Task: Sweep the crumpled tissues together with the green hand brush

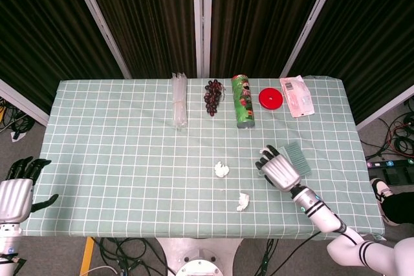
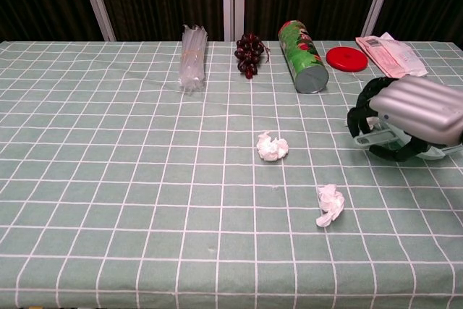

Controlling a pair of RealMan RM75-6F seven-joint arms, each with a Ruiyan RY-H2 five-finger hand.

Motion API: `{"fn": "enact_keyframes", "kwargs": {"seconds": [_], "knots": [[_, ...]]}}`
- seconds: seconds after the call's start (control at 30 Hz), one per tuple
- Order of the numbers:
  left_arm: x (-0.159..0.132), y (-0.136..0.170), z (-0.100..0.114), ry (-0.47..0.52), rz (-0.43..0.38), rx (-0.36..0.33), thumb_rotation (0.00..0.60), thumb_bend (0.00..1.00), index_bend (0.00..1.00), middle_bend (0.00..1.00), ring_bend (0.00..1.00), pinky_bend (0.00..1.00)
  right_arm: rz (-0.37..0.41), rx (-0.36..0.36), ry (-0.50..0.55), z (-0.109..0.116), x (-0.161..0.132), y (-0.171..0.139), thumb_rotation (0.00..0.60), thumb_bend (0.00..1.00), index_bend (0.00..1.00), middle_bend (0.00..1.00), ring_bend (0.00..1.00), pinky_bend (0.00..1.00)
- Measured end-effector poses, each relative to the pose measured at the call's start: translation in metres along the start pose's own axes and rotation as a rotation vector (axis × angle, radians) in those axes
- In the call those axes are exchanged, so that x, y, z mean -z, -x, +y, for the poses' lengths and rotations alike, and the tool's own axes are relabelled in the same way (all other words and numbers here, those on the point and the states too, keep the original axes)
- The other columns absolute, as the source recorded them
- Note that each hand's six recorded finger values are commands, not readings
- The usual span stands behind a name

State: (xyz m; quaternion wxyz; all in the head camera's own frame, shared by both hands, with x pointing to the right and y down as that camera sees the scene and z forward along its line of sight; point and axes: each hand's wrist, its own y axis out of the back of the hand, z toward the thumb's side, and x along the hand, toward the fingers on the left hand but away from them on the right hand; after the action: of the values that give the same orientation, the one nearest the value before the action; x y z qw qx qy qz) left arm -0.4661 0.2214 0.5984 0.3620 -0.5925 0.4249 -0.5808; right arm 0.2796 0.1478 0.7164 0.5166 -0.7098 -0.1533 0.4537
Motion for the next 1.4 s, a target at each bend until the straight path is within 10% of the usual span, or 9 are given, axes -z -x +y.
{"fn": "enact_keyframes", "kwargs": {"seconds": [0.4, 0.87, 1.4], "knots": [[-0.006, -0.003, 0.005, -0.017, -0.016, -0.005, 0.6, 0.11, 0.21, 0.2, 0.11, 0.12, -0.084, 0.16, 0.378, 0.057, 0.041, -0.019, 0.6, 0.35, 0.68, 0.59, 0.29, 0.2], [-0.01, -0.002, 0.01, -0.039, 0.001, 0.008, 0.6, 0.11, 0.21, 0.2, 0.11, 0.12, -0.096, 0.121, 0.714, 0.04, 0.089, 0.034, 0.6, 0.36, 0.7, 0.59, 0.29, 0.21], [-0.011, -0.002, 0.011, -0.044, 0.008, 0.012, 0.6, 0.11, 0.21, 0.2, 0.11, 0.12, 0.17, 0.063, 0.87, 0.032, 0.0, 0.089, 0.6, 0.35, 0.71, 0.6, 0.29, 0.21]]}}
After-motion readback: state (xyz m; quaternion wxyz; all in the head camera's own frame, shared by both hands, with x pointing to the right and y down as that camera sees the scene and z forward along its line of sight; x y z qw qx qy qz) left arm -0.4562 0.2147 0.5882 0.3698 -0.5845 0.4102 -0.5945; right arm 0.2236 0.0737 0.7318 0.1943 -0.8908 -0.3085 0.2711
